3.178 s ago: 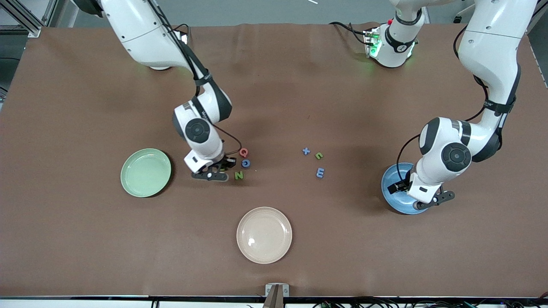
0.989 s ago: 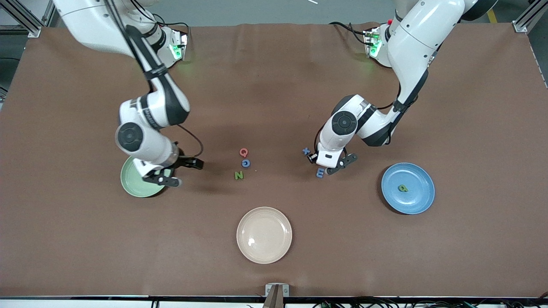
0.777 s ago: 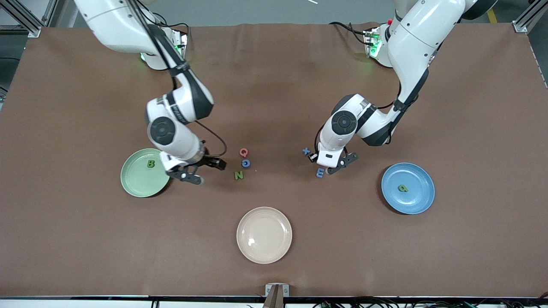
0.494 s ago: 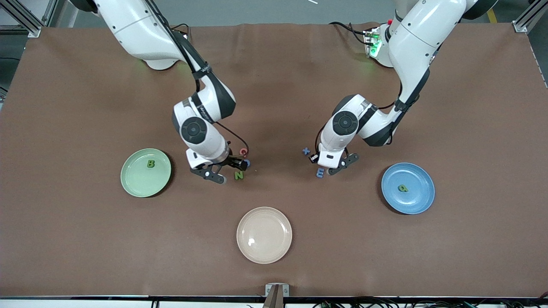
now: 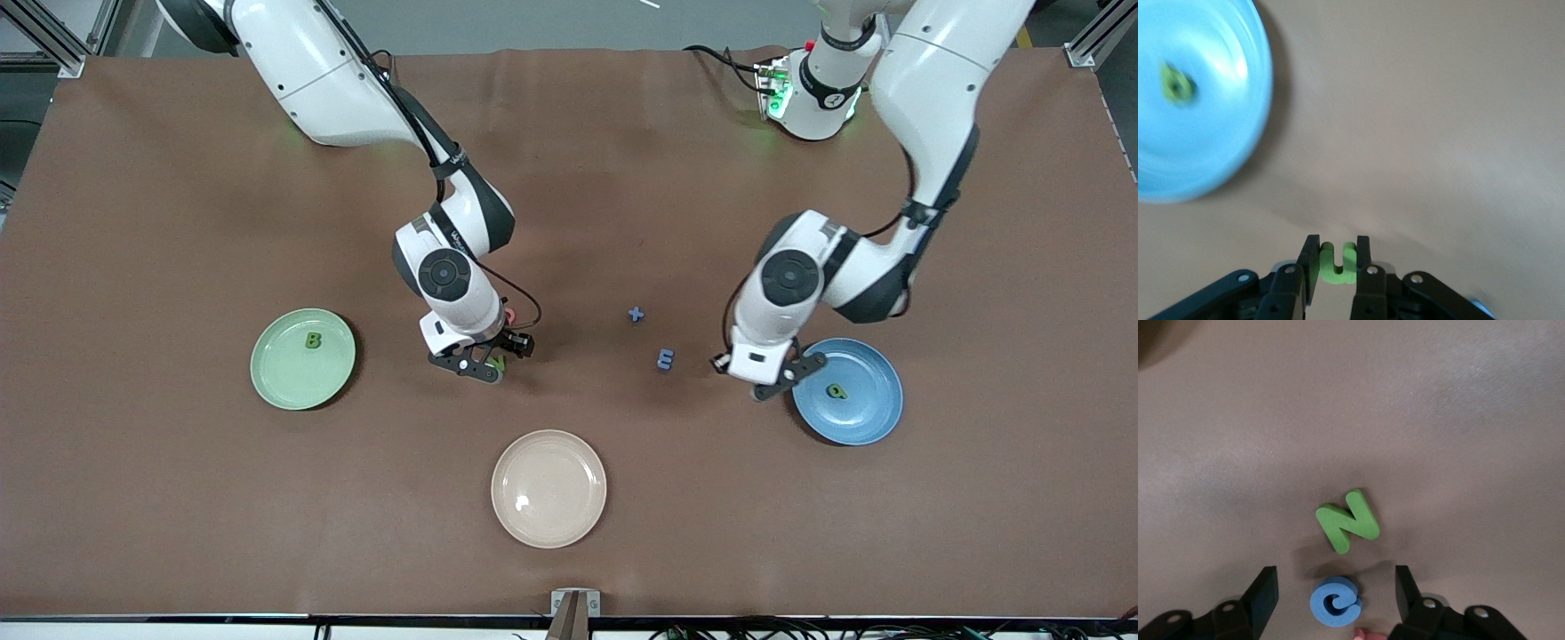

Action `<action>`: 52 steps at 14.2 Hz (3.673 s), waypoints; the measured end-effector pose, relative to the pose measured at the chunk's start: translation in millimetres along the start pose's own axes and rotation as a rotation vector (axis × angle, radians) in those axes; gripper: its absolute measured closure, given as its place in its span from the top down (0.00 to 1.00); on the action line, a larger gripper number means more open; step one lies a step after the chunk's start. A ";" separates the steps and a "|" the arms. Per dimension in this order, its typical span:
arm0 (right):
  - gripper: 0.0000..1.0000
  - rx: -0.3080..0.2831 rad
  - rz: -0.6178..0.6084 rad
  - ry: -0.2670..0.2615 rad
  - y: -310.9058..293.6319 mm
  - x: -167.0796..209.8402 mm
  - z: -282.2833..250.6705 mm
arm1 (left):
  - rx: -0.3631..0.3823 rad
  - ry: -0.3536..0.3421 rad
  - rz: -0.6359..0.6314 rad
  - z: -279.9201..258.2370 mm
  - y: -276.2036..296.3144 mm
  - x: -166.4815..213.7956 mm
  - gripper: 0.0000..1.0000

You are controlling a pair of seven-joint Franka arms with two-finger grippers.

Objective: Sort upper and lower case letters into plates
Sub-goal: 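Carry the green u to the blue plate while the right gripper reaches e, then place the blue e on the green plate while the left gripper grasps E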

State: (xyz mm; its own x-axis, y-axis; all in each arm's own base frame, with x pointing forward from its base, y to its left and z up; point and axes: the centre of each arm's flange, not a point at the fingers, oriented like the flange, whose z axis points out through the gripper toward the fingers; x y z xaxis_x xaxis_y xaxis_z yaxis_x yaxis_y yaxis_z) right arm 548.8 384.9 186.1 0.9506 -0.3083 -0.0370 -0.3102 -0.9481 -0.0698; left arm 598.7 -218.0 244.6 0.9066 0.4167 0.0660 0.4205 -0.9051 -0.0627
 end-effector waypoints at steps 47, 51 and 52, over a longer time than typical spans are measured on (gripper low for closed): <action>0.34 -0.131 -0.312 -0.138 282.3 141.9 -35.6 | -0.017 -0.145 -0.685 54.8 110.7 -90.5 0.86; 0.34 -0.131 -0.313 -0.145 286.4 133.3 -24.9 | -0.024 -0.141 -0.688 57.8 113.2 -92.1 0.72; 0.41 -0.131 -0.314 -0.144 287.3 133.9 -25.6 | -0.025 -0.140 -0.689 57.5 113.3 -91.7 0.69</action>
State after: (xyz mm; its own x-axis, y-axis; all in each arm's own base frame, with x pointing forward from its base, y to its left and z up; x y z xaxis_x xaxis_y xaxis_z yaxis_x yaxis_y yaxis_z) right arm 587.2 69.2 186.6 0.9846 0.0048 -0.1749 0.0098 -0.9996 0.0276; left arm 565.2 -353.9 174.3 0.4309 0.9012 -0.0469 0.9012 -0.4324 -0.0298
